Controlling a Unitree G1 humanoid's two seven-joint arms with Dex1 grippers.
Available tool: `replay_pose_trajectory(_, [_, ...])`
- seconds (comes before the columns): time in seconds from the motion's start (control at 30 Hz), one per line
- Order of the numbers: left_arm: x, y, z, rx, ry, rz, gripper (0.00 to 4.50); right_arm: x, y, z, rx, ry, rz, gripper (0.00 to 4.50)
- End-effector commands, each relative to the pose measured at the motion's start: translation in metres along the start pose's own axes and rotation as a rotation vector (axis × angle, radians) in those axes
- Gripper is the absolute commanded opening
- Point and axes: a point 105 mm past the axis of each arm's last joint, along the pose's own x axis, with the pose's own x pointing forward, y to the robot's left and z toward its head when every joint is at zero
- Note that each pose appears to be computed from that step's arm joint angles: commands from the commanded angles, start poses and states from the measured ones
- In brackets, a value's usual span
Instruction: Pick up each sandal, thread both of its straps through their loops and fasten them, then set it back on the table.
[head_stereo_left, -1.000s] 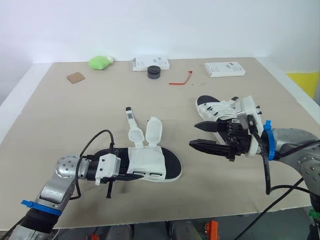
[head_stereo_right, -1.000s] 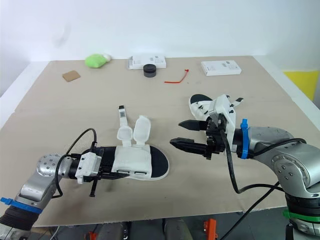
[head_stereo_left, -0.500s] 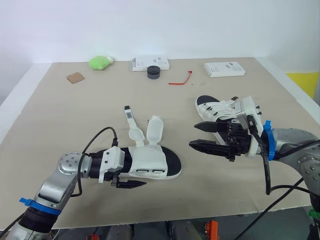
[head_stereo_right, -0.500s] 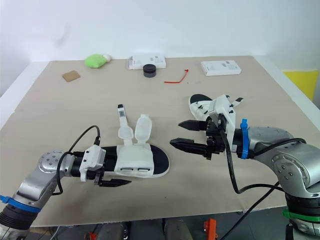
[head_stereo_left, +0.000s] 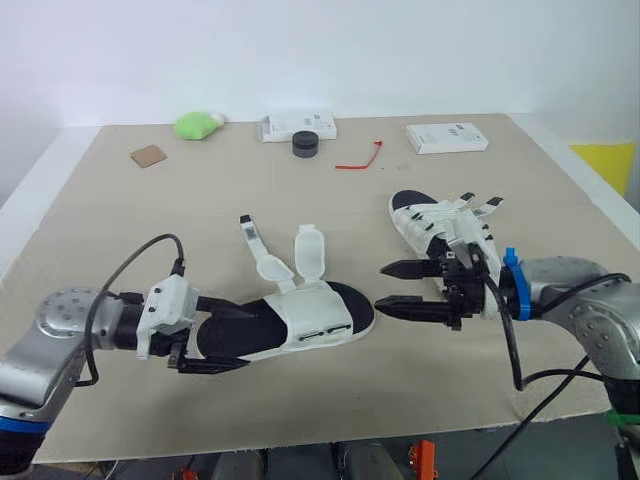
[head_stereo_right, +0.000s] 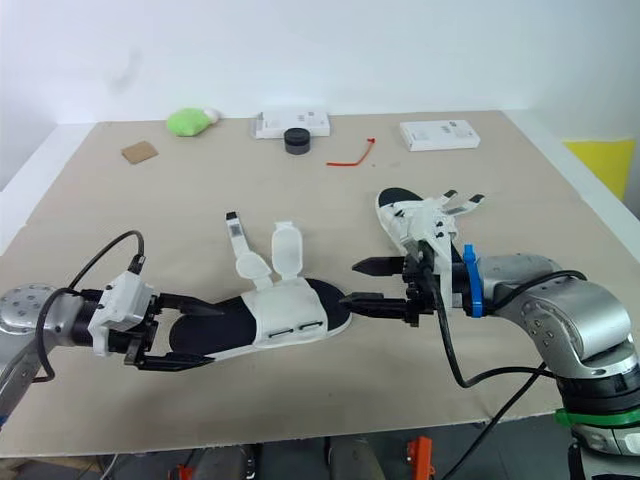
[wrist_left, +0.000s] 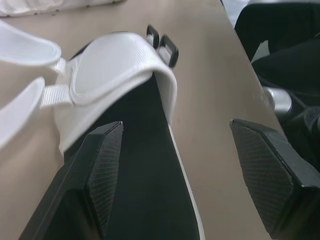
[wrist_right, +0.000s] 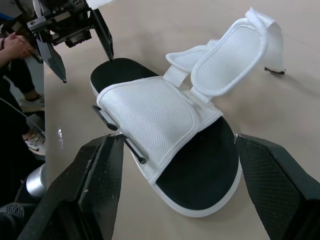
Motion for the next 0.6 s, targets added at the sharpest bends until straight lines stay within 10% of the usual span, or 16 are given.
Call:
replay_pose_trajectory(0.03, [-0.005, -0.001, 0.007, 0.044, 0.004, 0.01, 3.51, -0.003, -0.002, 0.011, -0.054, -0.018, 0.005, 3.82])
replay_pose_trajectory(0.33, [-0.004, -0.001, 0.024, 0.017, -0.089, 0.104, 3.51, -0.003, -0.006, 0.001, -0.059, 0.049, 0.048, 3.82])
replay_pose_trajectory(0.6, [-0.024, 0.001, 0.029, -0.086, -0.097, 0.118, 3.56, 0.007, -0.023, -0.02, -0.038, 0.108, 0.08, 0.11])
